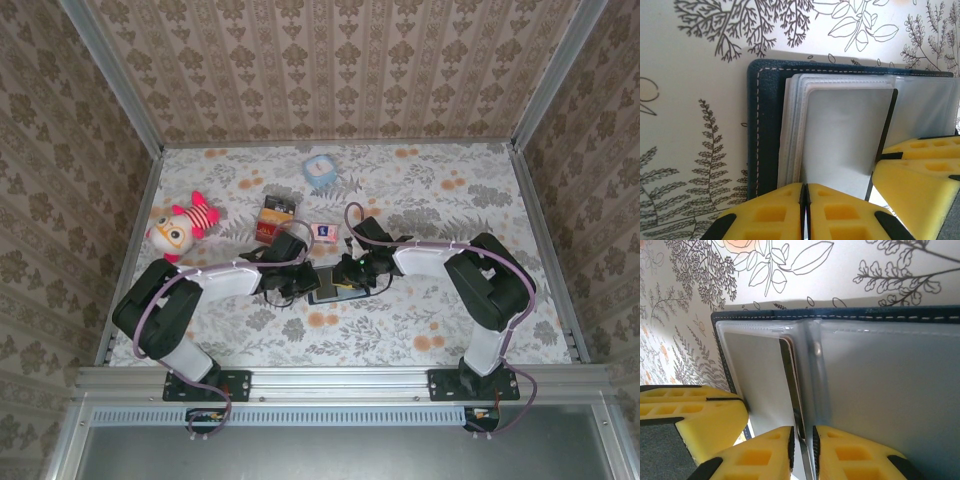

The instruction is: Take the credit cards out of the card holder

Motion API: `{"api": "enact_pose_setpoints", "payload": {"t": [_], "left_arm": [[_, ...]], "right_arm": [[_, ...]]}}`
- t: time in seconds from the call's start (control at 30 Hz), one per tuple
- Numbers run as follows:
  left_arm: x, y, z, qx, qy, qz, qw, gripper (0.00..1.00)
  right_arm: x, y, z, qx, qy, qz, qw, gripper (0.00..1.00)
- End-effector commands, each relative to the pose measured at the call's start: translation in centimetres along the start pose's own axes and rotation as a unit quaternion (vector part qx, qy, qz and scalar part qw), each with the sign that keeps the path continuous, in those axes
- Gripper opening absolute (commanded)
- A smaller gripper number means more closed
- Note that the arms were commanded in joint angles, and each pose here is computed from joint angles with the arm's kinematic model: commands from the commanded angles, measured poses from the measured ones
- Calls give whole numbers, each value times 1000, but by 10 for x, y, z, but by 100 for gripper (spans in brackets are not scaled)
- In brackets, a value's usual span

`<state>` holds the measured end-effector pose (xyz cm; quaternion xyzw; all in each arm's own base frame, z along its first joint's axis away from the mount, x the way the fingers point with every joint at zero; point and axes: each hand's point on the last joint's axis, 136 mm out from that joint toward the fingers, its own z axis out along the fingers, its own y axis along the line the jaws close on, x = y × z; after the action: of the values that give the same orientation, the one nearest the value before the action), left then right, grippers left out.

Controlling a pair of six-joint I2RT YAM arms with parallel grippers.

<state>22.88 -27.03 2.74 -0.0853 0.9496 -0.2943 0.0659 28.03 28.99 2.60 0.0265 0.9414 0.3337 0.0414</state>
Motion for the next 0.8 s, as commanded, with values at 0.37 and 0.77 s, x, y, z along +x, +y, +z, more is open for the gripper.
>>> {"api": "enact_pose_setpoints", "payload": {"t": [0.37,0.77], "left_arm": [[8,18,11,-19,20,-22,999,12],[8,27,10,-36,18,-22,999,9]], "right_arm": [[-2,3,0,-19,1,-3,1000,15],[-3,6,-4,-69,-3,12,998,12]]}}
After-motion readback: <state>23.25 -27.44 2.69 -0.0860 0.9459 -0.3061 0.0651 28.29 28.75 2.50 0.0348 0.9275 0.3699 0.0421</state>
